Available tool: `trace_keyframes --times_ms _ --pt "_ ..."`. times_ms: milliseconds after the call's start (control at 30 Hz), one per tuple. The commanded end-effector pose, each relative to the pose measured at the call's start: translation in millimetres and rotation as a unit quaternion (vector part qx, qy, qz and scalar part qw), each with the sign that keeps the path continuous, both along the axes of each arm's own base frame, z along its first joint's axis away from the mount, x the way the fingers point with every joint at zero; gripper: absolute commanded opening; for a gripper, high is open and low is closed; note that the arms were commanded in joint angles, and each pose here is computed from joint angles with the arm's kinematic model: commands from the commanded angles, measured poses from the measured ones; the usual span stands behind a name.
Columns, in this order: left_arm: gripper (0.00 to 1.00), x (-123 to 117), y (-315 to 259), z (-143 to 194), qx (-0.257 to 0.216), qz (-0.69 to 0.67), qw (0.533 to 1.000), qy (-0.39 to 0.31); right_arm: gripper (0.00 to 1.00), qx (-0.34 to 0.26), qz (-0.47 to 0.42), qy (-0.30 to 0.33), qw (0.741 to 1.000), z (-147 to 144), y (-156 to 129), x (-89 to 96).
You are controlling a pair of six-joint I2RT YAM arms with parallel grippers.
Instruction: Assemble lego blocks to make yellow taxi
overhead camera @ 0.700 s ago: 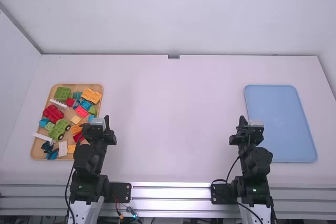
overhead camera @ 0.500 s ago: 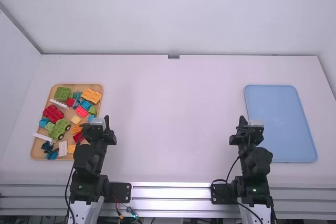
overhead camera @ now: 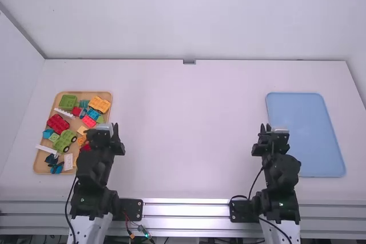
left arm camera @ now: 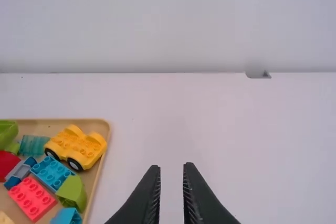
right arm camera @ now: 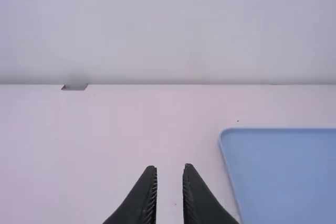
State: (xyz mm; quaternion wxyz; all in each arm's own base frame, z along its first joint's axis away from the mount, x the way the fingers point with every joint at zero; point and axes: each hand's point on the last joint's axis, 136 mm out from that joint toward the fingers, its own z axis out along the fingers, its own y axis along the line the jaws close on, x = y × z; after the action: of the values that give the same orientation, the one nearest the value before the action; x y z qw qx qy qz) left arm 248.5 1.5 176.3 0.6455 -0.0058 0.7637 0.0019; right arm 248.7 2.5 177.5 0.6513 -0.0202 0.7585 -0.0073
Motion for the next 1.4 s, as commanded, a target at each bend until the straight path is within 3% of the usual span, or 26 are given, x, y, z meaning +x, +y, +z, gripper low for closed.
trace_keyframes --times_ms 0,300,500,767,1100,1367 --pt "0.18 1.9 2.4 23.4 -0.001 0.008 1.0 -0.011 0.18 -0.011 -0.001 -0.014 1.0 27.1 -1.0 1.1" --pt "0.33 20.3 5.9 64.8 0.026 0.016 1.0 0.0 0.33 -0.039 0.01 0.003 0.999 67.5 2.5 14.8" --pt "0.44 37.6 24.0 94.4 -0.009 0.077 0.997 0.006 0.45 -0.06 0.018 0.007 0.998 99.5 5.6 30.4" --pt "0.6 71.4 32.7 124.3 -0.005 0.107 0.994 0.024 0.6 -0.087 0.025 0.017 0.996 136.0 7.8 57.4" --pt "0.77 131.3 68.1 133.2 -0.041 0.184 0.975 0.119 0.78 -0.116 0.035 0.029 0.992 170.0 12.3 96.3" --pt "0.9 201.4 92.9 110.8 -0.103 0.196 0.946 0.238 0.9 -0.138 0.044 0.041 0.989 186.0 16.8 127.0"
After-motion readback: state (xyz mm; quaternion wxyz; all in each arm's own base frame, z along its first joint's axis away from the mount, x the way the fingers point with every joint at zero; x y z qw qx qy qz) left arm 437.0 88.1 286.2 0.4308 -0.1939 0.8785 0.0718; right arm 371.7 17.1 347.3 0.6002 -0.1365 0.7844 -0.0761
